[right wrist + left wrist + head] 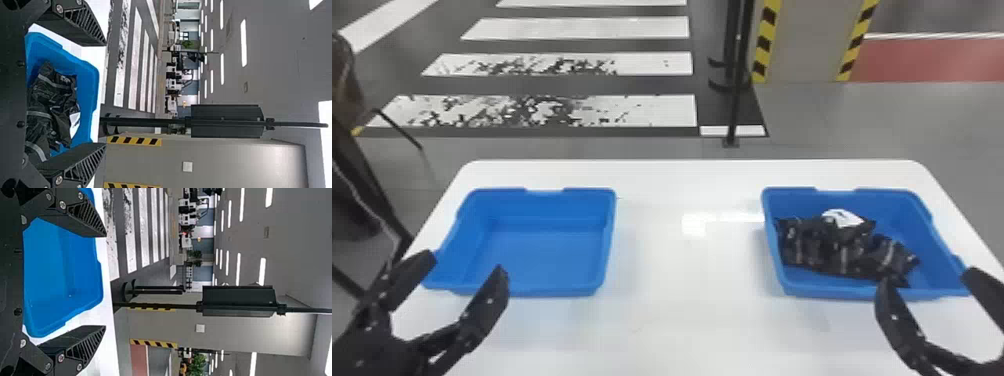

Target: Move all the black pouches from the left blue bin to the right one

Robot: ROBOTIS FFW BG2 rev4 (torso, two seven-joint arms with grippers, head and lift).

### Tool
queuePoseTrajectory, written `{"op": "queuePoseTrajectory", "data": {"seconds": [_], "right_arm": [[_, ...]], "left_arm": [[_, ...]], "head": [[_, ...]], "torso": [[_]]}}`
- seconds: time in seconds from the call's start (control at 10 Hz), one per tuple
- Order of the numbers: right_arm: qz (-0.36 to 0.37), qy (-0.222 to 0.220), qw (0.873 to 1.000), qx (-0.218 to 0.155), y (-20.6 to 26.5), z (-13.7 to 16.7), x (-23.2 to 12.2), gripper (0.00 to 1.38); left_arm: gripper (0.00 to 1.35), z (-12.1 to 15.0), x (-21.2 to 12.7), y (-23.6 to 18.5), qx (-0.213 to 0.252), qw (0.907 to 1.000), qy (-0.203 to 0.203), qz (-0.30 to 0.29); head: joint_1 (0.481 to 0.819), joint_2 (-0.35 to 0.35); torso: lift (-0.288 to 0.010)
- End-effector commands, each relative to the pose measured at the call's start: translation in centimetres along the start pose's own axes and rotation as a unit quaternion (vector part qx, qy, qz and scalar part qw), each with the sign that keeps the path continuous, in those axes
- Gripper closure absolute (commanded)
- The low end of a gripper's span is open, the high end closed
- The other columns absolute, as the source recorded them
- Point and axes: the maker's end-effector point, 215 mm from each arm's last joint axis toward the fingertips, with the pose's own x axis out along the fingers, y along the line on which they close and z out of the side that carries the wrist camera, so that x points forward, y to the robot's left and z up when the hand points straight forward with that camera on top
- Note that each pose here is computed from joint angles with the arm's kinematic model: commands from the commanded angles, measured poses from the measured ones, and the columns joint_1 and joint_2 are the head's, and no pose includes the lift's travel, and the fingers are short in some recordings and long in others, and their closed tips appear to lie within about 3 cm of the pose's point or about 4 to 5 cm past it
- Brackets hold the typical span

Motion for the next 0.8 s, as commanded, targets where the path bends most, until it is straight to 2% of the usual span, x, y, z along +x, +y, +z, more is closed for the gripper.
{"op": "queuePoseTrajectory", "data": {"seconds": [0.0, 0.7], "right_arm": [[-0.001, 0.000, 1.000, 0.002, 0.01, -0.01, -0.01, 0.12], [0.000, -0.003, 1.000, 0.007, 0.20, 0.06, 0.17, 0.12]], "left_arm": [[0.22, 0.00, 0.01, 0.02, -0.001, 1.0000, 0.000, 0.000], [0.22, -0.24, 0.06, -0.17, -0.007, 1.0000, 0.003, -0.002]], "head": [[0.695, 0.034], [0.695, 0.034]], "torso": [[-0.140], [-0.140]]}}
